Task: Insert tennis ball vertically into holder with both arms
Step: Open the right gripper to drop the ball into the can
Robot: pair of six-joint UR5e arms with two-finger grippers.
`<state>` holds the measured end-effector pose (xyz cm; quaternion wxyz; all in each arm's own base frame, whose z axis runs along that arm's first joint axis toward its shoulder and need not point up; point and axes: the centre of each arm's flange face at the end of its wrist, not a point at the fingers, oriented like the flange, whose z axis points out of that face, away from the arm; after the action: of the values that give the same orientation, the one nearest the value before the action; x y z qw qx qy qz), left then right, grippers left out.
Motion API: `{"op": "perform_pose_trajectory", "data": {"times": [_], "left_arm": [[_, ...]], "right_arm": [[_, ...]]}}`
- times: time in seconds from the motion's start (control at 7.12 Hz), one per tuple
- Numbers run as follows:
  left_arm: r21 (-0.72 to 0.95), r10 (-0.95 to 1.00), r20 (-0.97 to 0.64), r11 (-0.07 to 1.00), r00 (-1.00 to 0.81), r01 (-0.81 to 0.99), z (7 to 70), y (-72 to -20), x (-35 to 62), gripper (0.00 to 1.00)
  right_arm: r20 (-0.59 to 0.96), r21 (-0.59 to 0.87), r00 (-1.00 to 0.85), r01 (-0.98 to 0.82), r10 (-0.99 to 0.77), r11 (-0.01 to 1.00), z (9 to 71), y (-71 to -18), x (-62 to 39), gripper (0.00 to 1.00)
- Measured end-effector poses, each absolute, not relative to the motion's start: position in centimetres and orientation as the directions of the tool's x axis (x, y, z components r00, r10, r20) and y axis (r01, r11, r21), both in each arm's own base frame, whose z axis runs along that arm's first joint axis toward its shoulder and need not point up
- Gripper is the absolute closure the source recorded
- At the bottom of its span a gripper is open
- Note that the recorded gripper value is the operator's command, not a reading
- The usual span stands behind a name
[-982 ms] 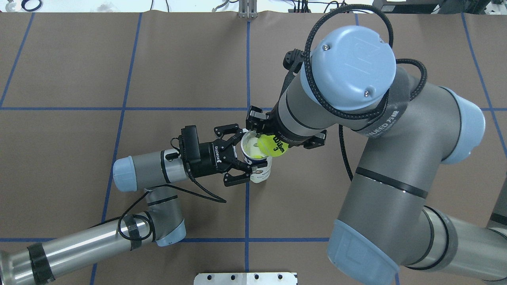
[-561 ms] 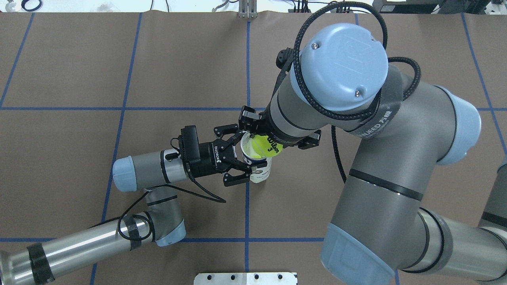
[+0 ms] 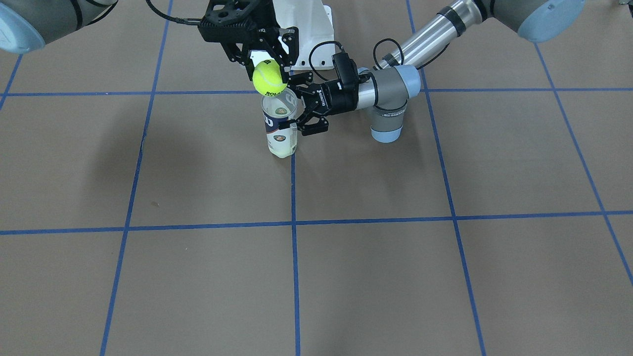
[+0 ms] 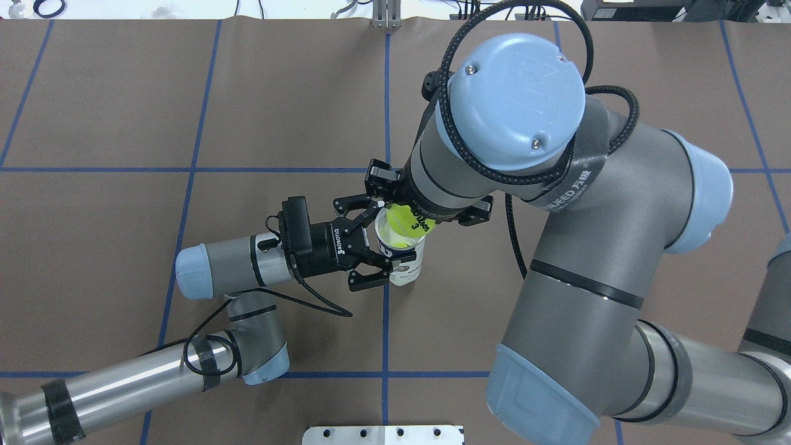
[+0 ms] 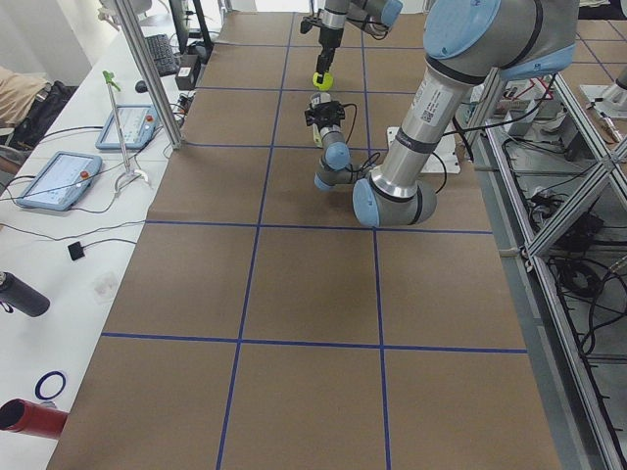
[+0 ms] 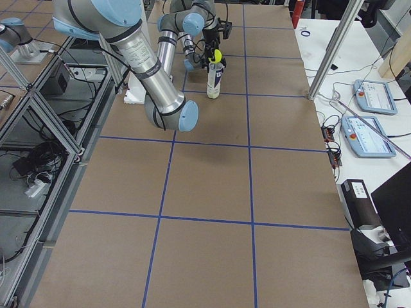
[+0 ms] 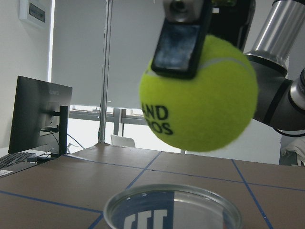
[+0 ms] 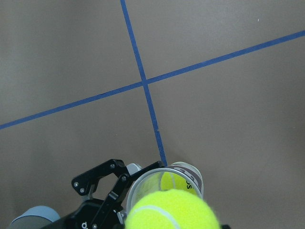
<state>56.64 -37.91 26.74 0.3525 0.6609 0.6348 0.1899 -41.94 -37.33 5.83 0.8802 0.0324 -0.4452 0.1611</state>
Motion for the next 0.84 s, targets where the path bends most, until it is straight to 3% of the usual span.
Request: {"op": "perform_pose_trajectory", "data": {"times": [0.14, 0.84], "left_arm": [[0.707, 0.973, -0.196, 0.055, 0.122, 0.705, 26.8, -37.9, 56.6, 0.17], [0.709, 0.973, -0.197, 0.056, 0.121, 0.703, 26.9, -37.9, 56.7, 0.17]], "right_arm": [[0.795, -0.084, 0.551, -0.315, 0.254, 0.945, 5.7, -37.4, -41.9, 0.01], [0.808, -0.073, 0.538, -0.315, 0.242, 0.946, 4.7, -37.1, -41.8, 0.01]]}}
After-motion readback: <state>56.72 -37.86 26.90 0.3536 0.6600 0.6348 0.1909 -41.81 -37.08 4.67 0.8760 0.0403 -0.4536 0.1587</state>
